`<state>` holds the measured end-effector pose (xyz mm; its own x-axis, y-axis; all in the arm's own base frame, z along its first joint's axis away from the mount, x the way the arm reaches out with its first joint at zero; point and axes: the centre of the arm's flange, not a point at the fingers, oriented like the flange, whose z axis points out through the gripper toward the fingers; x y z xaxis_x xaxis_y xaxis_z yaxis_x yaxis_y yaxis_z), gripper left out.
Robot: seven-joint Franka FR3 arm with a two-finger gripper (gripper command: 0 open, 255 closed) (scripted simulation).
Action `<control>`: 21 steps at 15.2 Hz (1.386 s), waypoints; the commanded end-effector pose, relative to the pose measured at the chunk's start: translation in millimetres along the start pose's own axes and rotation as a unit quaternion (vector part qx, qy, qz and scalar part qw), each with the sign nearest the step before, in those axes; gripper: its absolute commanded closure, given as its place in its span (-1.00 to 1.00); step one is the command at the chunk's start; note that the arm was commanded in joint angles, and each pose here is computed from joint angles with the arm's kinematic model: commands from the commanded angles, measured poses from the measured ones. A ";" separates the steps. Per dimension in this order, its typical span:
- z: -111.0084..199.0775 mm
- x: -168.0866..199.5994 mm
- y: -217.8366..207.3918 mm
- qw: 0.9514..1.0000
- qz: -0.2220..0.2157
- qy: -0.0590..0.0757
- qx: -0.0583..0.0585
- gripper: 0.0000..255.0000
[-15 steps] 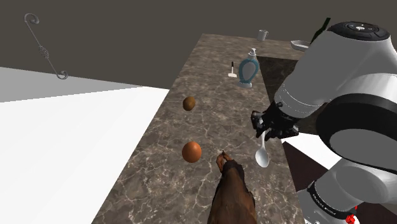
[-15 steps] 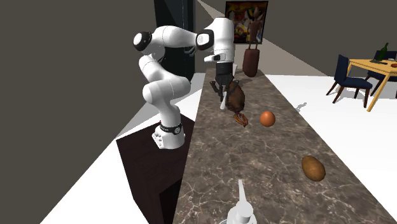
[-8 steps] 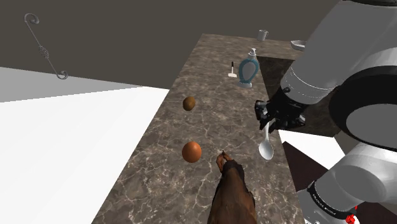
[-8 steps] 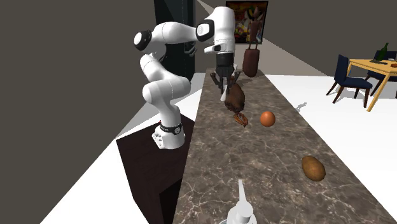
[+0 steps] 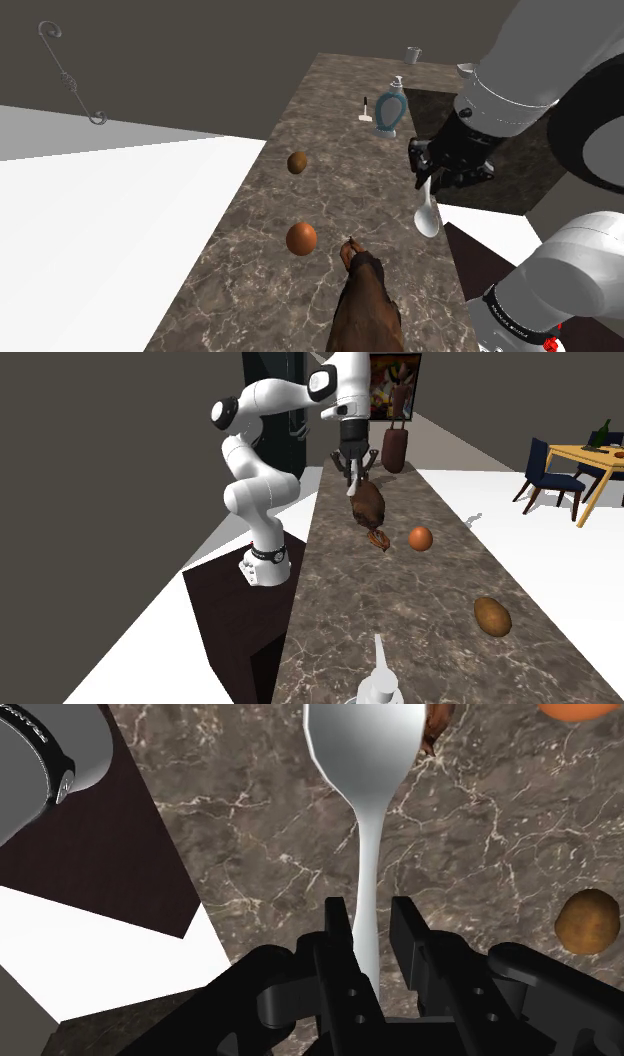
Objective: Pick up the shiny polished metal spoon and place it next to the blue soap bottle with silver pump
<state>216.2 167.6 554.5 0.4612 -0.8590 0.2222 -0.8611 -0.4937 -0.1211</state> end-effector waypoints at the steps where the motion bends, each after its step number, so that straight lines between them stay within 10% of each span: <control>1: -10.3 2.5 -2.6 1.000 0.000 0.000 0.000 1.00; 17: -90.7 20.9 -12.6 1.000 0.000 0.000 0.000 1.00; 21: -79.0 72.4 -12.1 1.000 0.000 0.000 0.000 1.00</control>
<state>236.7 132.8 648.2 0.4605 -0.8595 0.2216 -0.8616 -0.4929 -0.1214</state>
